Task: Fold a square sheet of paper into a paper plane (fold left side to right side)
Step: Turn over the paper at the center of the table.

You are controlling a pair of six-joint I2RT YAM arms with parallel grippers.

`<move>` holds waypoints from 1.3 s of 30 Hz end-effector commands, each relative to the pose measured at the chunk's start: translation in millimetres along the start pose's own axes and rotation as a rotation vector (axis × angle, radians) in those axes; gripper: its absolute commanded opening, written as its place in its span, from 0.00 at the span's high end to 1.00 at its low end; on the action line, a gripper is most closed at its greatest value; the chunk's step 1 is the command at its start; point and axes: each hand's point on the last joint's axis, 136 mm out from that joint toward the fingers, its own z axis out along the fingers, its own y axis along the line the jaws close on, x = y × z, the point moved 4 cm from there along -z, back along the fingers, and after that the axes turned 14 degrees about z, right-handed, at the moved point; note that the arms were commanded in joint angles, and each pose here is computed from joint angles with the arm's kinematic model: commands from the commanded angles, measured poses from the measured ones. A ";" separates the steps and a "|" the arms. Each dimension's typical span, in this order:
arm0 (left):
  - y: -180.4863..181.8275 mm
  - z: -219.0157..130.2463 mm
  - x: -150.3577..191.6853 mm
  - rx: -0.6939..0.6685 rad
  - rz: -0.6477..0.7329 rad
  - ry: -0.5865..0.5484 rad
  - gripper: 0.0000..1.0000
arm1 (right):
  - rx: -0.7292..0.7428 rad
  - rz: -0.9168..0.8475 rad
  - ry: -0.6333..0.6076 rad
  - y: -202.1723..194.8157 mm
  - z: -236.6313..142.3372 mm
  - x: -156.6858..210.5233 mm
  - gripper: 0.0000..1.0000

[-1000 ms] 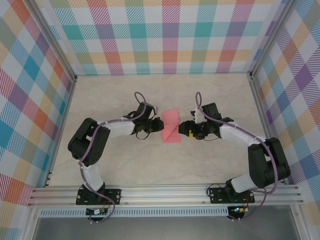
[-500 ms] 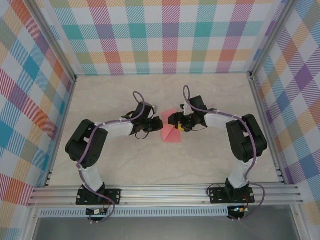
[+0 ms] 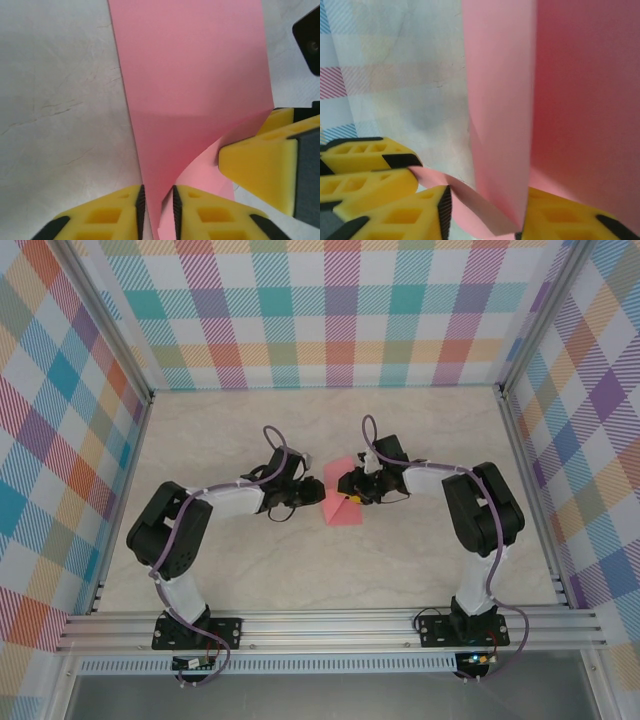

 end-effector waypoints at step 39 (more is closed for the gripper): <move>-161.6 -263.2 -88.4 0.883 0.021 -0.567 0.07 | -0.770 -0.610 -0.072 252.4 -226.3 114.8 0.97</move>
